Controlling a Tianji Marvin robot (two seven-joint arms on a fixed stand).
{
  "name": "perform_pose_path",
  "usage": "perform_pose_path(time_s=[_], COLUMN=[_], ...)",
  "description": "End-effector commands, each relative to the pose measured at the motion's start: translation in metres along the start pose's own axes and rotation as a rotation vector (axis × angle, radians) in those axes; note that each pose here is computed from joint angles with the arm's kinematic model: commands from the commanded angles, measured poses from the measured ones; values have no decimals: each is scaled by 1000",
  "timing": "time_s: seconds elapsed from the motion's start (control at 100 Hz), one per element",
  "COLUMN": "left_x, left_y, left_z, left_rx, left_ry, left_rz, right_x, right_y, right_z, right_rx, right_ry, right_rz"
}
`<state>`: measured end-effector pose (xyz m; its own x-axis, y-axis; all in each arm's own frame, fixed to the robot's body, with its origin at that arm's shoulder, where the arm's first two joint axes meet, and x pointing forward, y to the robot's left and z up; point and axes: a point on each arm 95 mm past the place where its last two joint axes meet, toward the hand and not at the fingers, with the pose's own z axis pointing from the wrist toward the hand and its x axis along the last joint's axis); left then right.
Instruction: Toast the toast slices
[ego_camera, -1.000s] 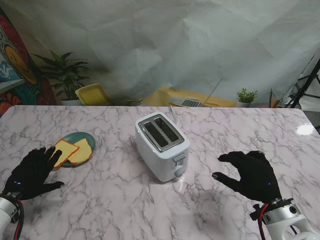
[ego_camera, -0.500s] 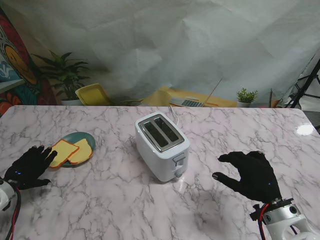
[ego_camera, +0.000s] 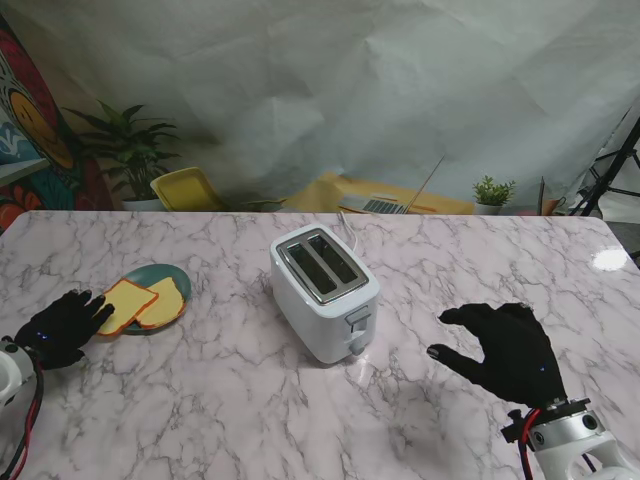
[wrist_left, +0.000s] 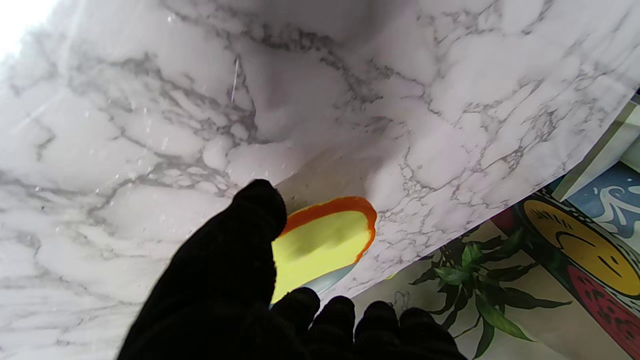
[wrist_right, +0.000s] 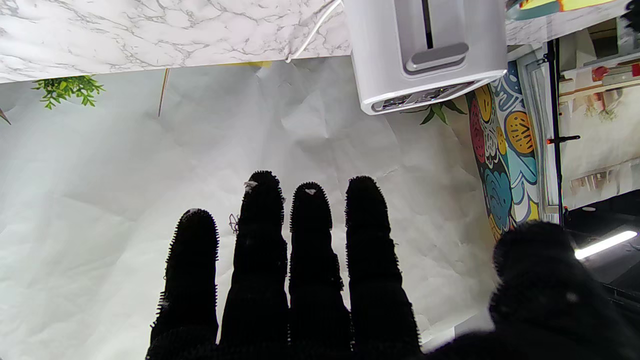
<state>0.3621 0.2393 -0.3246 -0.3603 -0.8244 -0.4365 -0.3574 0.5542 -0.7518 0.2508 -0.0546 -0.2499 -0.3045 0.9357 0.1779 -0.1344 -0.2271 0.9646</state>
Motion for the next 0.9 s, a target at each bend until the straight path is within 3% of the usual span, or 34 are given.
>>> perform_pose_path(time_s=[0.0,0.3,0.89], left_x=[-1,0,1], left_y=[7,12,2], left_z=[1,14,46], left_rx=[-34,-41,-19], left_ry=[1,-9,77], left_rz=[0,29,64], right_x=[1,2,2], right_y=[-1,-2,-3], right_z=[-2,0,0], right_rx=[7,15,15], right_ry=[-1,2,3], right_rz=[3,2,10])
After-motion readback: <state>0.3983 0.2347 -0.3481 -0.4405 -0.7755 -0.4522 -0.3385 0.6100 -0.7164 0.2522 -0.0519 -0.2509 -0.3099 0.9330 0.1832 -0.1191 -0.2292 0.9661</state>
